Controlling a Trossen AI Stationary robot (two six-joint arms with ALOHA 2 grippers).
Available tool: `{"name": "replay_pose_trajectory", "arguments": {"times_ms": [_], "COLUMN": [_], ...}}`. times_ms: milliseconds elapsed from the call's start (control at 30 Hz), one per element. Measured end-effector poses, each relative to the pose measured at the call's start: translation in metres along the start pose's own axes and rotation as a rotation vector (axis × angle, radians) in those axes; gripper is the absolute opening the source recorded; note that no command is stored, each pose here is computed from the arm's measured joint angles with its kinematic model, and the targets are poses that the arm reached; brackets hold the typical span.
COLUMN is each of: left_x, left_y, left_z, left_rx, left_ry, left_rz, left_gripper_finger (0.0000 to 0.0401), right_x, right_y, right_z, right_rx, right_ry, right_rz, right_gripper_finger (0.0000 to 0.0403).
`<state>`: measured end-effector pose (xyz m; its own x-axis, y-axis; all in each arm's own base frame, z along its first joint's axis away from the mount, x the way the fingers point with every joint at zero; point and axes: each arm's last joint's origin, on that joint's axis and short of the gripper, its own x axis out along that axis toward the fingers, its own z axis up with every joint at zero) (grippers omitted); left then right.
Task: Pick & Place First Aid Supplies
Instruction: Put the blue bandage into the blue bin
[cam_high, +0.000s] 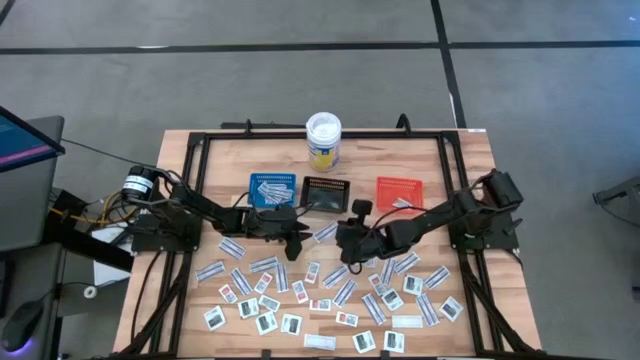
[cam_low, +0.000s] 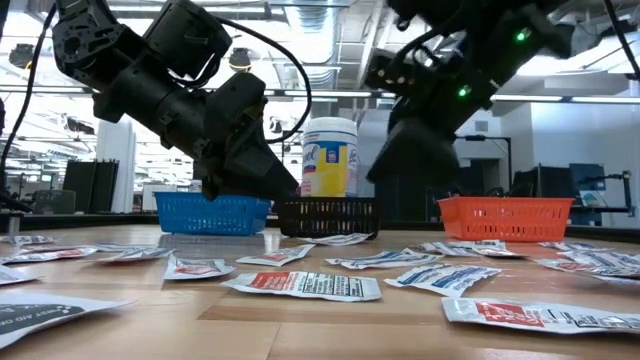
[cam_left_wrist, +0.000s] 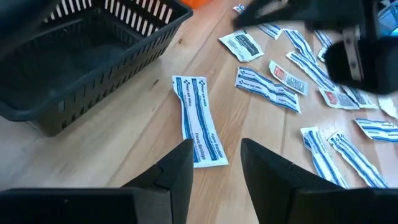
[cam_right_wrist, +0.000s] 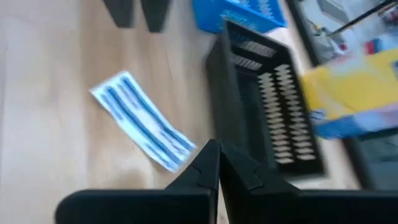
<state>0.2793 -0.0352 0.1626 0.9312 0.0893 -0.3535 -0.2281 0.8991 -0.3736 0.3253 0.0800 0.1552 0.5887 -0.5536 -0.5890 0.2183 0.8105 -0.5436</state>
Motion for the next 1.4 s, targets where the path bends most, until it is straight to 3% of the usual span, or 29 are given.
{"name": "replay_pose_trajectory", "arguments": {"times_ms": [167,267,467,733,1067,1200,1400], "left_x": [0.0,0.0,0.016,0.048,0.049,0.047,0.046], "left_y": [0.0,0.001,0.0,-0.002,0.005,0.0,-0.001], "left_z": [0.0,0.0,-0.005,-0.007,-0.013,-0.017,-0.019], "left_rx": [0.0,-0.004,0.002,0.035,0.078,0.173,0.18], "left_ry": [-0.004,-0.014,0.015,0.06,0.125,0.139,0.146], "left_rz": [0.007,0.024,0.048,0.036,0.101,0.101,0.103], "left_gripper_finger": [0.0146,0.0154,0.0157,0.0157,0.0141,0.0114,0.003], "right_x": [-0.03,-0.056,-0.09,-0.087,-0.094,-0.095,-0.095], "right_y": [-0.035,-0.059,-0.087,-0.077,-0.068,-0.066,-0.066], "right_z": [0.002,0.001,-0.034,-0.097,-0.107,-0.107,-0.106], "right_rx": [0.067,0.142,0.305,0.426,0.412,0.405,0.411], "right_ry": [0.023,-0.034,-0.178,-0.295,-0.342,-0.346,-0.35], "right_rz": [-0.035,-0.031,0.006,0.109,0.172,0.181,0.18], "right_gripper_finger": [0.0001,0.0001,0.0,0.0,0.0,0.0,0.0]}}
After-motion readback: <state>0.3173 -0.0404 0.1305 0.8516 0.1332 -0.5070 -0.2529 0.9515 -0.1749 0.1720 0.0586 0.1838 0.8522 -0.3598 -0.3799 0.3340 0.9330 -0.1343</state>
